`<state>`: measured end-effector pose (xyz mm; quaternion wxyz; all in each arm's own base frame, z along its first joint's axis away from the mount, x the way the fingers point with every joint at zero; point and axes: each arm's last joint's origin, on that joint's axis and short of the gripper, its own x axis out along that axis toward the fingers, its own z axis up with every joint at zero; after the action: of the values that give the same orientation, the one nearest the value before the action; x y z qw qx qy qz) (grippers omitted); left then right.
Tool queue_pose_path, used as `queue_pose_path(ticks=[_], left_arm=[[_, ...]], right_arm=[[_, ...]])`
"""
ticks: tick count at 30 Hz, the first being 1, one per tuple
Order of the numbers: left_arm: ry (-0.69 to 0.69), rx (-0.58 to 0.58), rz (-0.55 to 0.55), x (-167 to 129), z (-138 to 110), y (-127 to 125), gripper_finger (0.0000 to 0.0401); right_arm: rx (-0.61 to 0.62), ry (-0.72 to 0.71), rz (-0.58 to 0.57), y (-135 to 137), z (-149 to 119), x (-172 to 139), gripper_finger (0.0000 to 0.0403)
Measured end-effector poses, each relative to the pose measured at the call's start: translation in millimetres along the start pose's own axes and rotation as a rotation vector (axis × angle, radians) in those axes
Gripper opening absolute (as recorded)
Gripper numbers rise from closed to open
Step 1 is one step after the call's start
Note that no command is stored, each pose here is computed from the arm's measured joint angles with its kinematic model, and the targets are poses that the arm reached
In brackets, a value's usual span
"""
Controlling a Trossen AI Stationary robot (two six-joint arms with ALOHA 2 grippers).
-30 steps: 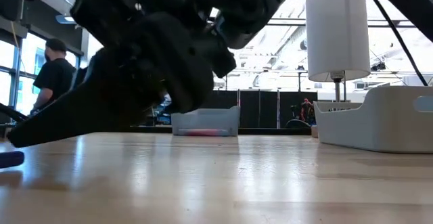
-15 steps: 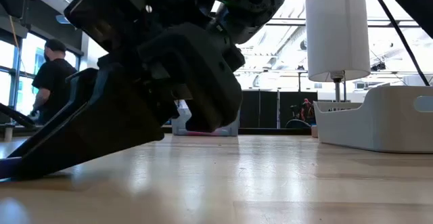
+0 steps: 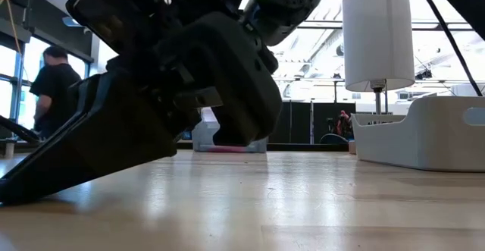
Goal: Pick & Place Markers
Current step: Put the blue marker pen into the gray bin
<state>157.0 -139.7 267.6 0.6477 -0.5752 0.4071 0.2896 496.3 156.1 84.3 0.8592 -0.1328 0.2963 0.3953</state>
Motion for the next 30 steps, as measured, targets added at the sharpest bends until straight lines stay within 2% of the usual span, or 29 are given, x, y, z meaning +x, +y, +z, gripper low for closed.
queue_pose_path(ticks=[8,14,19,21,23,27,30], left_arm=[[0.001,0.075,-0.009,0.0,-0.3,-0.8,0.0247],[-0.006,0.159,-0.013,0.0,-0.2,-1.0,0.0247],[-0.008,0.218,-0.015,0.0,-0.2,-1.2,0.0247],[-0.012,0.242,-0.018,-0.1,-0.1,-1.2,0.0247],[-0.015,0.269,-0.024,-0.6,0.1,-1.5,0.0247],[-0.016,0.323,-0.026,-0.6,0.1,-1.7,0.0247],[-0.017,0.348,-0.026,-0.6,0.1,-1.8,0.0247]], right_arm=[[0.033,0.105,-0.066,4.2,13.2,-20.9,0.0031],[0.078,0.267,-0.169,10.7,35.1,-64.1,0.0023],[0.161,0.414,-0.27,22.9,48.8,-98.8,0.0033],[0.235,0.457,-0.323,29.3,55.0,-113.5,0.003],[0.374,0.514,-0.409,36.5,58.1,-129.7,0.0023],[0.706,0.615,-0.647,48.8,59.6,-167.4,0.0024],[0.891,0.651,-0.856,62.8,62.0,-193.2,0.0031]])
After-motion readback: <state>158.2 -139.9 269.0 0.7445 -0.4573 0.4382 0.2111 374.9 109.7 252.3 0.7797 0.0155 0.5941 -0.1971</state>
